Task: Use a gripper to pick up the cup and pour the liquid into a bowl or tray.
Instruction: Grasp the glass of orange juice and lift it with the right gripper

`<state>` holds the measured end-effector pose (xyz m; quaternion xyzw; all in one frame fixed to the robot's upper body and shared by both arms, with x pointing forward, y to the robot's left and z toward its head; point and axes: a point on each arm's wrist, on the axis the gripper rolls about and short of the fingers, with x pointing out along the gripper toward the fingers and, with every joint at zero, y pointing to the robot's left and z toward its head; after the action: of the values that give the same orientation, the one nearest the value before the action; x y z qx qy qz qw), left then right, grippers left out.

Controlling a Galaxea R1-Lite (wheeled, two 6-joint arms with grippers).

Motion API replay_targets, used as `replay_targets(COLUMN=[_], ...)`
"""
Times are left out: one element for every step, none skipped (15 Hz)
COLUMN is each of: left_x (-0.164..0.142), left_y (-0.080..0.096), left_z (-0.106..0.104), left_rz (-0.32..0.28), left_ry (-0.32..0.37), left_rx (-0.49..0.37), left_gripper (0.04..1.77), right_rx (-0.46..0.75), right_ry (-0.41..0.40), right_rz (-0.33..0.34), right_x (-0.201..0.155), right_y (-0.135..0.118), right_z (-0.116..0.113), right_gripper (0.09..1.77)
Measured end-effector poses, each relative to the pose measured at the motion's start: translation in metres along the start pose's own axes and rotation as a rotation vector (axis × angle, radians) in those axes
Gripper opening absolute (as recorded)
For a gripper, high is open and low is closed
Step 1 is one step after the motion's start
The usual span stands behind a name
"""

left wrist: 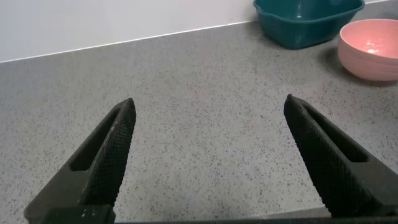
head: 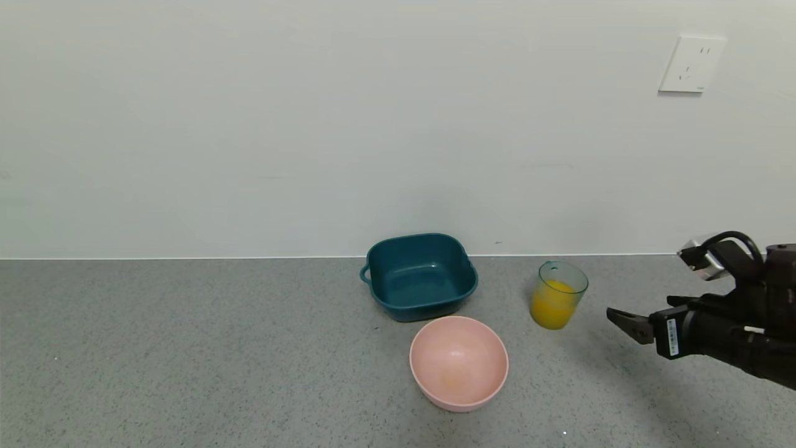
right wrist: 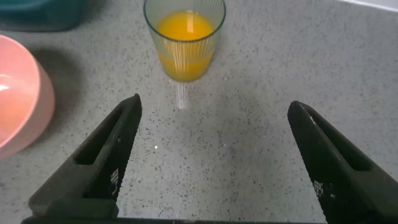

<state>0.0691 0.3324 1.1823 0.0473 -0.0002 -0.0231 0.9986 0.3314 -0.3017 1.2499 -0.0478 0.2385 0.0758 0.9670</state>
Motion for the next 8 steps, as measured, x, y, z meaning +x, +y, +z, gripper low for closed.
replay_targets(left_x=[0.000,0.000,0.000,0.000,0.000,0.000,0.000,0.000], left_y=[0.000,0.000,0.000,0.000,0.000,0.000,0.000,0.000], left_z=[0.000,0.000,0.000,0.000,0.000,0.000,0.000,0.000], left_rz=[0.000,0.000,0.000,0.000,0.000,0.000,0.000,0.000], left_ry=[0.000,0.000,0.000,0.000,0.000,0.000,0.000,0.000], left_rx=[0.000,0.000,0.000,0.000,0.000,0.000,0.000,0.000], left_gripper=[1.72,1.72,1.72,1.72,1.72,1.72,1.72,1.72], right_rx=[-0.002,-0.003,-0.005,-0.005,0.000,0.010,0.015,0.015], right_ry=[0.008,0.020,0.025,0.026,0.016,0.005,0.002,0.011], right_rz=[-0.005,-0.007,-0.008,-0.009,-0.011,-0.012,-0.010,-0.005], right_x=[0.010,0.021,0.032,0.042,0.053,0.063,0.072,0.079], right_y=[0.001,0.002,0.004,0.005,0.006,0.009,0.011,0.014], right_z=[-0.004,-0.010,-0.016,-0.021,-0.024,-0.029,-0.033,-0.039], right_gripper=[1.71,1.71,1.71,1.71,1.71,1.71,1.71,1.71])
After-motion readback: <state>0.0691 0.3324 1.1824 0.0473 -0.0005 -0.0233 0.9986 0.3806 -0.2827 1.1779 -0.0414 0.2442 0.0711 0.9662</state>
